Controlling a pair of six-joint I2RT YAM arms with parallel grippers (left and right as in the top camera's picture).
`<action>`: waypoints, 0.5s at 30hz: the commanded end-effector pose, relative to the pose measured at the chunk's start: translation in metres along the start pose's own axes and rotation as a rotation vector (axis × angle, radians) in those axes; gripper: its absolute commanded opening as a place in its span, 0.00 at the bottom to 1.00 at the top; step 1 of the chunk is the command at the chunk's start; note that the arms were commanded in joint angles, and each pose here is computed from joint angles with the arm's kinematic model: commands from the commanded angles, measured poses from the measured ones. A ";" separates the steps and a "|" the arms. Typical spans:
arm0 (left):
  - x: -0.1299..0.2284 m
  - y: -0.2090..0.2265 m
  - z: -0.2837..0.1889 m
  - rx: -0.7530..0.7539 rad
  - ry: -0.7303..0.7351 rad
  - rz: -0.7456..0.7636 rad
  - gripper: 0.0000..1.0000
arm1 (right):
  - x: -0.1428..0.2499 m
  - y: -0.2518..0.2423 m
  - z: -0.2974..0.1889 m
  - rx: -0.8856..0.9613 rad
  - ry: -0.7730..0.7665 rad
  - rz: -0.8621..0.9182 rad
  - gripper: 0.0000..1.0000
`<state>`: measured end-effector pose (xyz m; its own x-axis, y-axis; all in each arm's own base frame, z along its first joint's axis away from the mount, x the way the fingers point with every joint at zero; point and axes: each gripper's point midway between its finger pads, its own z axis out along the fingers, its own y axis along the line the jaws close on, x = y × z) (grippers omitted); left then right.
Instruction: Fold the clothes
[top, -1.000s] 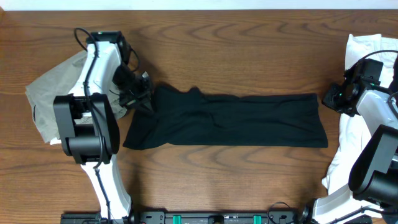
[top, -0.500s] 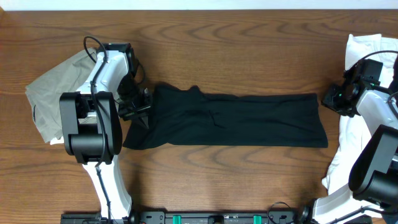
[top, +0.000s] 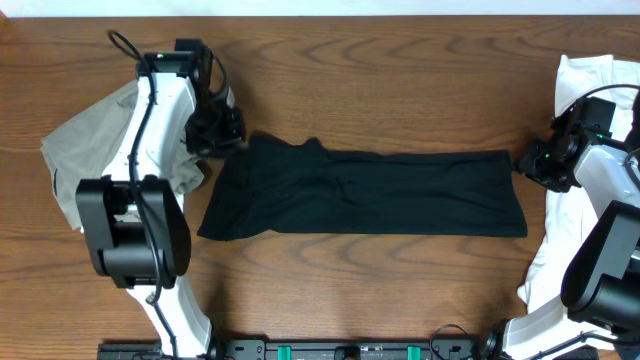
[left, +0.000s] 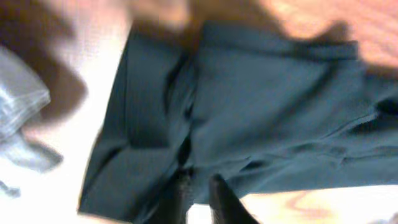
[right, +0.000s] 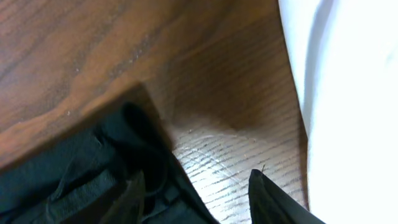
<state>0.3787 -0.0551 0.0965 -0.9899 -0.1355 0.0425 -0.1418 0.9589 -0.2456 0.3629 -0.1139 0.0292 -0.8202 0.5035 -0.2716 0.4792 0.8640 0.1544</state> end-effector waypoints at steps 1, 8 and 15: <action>-0.005 -0.006 0.012 -0.003 0.007 0.011 0.34 | 0.002 -0.001 -0.005 -0.006 0.002 -0.004 0.53; -0.029 -0.007 0.040 0.005 -0.033 0.030 0.47 | 0.004 -0.002 -0.005 -0.004 0.012 -0.007 0.53; -0.050 -0.012 0.052 0.036 -0.088 0.055 0.53 | 0.005 -0.002 -0.005 -0.003 0.016 -0.006 0.53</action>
<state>0.4262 -0.0717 0.0511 -0.9924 -0.1094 -0.0567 -0.0907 0.9600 -0.2647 0.3574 -0.1119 0.0274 -0.8261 0.5060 -0.2481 0.4830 0.8625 0.1509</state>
